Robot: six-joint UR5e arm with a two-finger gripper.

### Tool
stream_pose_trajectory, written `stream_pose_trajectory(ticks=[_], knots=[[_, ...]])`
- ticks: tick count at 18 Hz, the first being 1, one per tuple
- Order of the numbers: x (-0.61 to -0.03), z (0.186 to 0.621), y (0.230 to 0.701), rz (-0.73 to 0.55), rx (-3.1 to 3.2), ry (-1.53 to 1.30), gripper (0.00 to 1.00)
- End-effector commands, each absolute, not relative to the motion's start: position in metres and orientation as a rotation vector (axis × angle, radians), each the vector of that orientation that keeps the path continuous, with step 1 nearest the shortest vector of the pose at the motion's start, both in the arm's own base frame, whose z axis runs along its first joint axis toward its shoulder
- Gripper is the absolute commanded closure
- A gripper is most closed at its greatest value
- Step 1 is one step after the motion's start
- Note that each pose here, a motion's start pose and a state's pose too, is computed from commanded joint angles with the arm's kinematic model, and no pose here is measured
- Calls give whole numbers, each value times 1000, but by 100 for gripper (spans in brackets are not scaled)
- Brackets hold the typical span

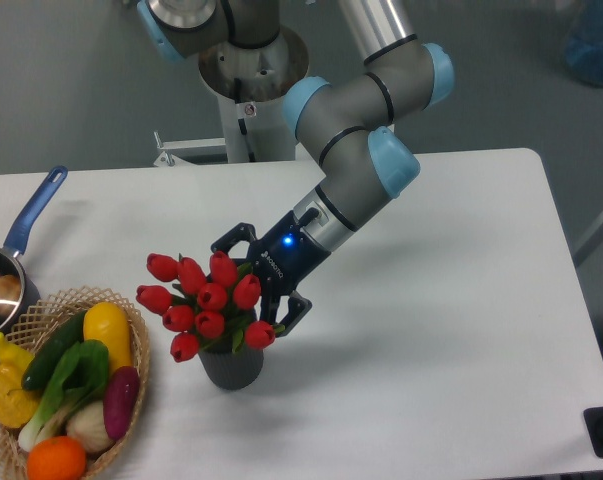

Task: Pick up the flowers from the vase
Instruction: 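Lower the open gripper around the tulip stems above the vase rim, then close the gripper on the bunch of tulip stems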

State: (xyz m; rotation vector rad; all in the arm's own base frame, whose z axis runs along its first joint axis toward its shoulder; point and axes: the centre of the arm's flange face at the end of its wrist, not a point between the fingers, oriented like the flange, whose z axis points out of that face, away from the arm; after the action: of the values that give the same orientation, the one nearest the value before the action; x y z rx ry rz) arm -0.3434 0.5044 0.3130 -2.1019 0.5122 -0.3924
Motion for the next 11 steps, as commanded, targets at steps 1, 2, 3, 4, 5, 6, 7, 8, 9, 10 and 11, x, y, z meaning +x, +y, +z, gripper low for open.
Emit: stream_pose_trajectory(ticks=[1,2,3,4,5,6,7,8,9,10,11], knots=[[-343,314,505,-393,-2102,513,7],[-344,314,505,-392,-2102,509,14],[-344,315,505,-395,-2104,502,20],[-344,314,505,-397,-2105,500,22],[-344,315,505,-397,-2104,499,23],[-343,316,506,-397,-2102,501,25],[-343,316,506,-398,-2099,500,28],[-343,315,506,-402,-2098,498,33],[-342,315,506,-404,-2098,499,34],[-342,315,506,-404,-2098,499,37],[-343,313,506,-406,-2100,496,37]])
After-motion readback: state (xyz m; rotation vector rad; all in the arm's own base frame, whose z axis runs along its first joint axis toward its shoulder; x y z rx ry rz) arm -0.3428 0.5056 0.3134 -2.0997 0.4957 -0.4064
